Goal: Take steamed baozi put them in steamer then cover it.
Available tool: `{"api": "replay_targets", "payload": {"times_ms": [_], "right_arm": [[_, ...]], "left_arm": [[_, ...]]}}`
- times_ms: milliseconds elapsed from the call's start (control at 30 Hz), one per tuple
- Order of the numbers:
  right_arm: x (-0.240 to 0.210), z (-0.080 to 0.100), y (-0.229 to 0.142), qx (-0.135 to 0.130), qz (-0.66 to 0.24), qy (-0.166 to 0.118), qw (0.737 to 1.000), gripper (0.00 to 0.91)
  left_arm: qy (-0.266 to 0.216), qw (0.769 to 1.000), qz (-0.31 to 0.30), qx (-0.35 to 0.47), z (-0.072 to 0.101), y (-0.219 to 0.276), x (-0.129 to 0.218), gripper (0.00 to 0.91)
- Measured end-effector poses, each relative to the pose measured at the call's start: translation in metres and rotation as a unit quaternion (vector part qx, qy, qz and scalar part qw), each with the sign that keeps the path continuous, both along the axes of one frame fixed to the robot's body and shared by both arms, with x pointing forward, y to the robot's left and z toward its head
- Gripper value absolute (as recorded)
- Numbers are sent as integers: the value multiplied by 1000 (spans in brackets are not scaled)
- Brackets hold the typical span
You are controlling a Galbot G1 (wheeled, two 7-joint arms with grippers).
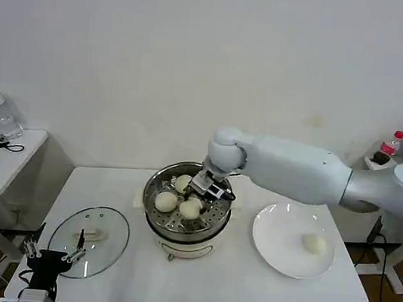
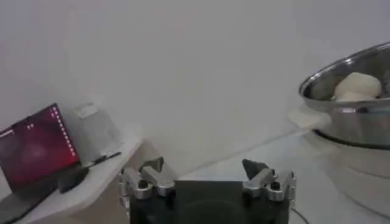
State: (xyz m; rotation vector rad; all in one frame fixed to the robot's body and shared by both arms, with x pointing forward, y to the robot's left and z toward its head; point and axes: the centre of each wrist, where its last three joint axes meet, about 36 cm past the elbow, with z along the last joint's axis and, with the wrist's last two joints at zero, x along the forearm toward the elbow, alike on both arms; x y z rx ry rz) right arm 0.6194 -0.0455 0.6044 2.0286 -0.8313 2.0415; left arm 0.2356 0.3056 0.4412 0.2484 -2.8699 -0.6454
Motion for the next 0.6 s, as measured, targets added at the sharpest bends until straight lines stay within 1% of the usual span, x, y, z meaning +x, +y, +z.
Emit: {"api": "replay_targets", "payload": {"times_ms": [233,267,300,467,533,567,600], "right_arm": [[-2,-10,8,-12,28,4,1000,625],[-3,-11,9,-14,31,6,999,655],[-3,-12,9,-16,33,7,999,725],[-4,-15,10,-20,42,9,999,756],[-4,-15,10,-21,45,9,999,867],[-4,-15,10,-22,46,9,999,907],[-4,-15,9,-22,47,8,999,907]], "left_arm": [[0,1000,1,0,-1,2,1,907],[0,1000,1,0,-2,2,1,907],[0,1000,1,0,-2,2,1,907],[0,1000,1,0,-2,2,1,907],[0,1000,1,0,-2,2,1,907],[0,1000,1,0,-2,2,1,907],[0,1000,1,0,-2,2,1,907]]}}
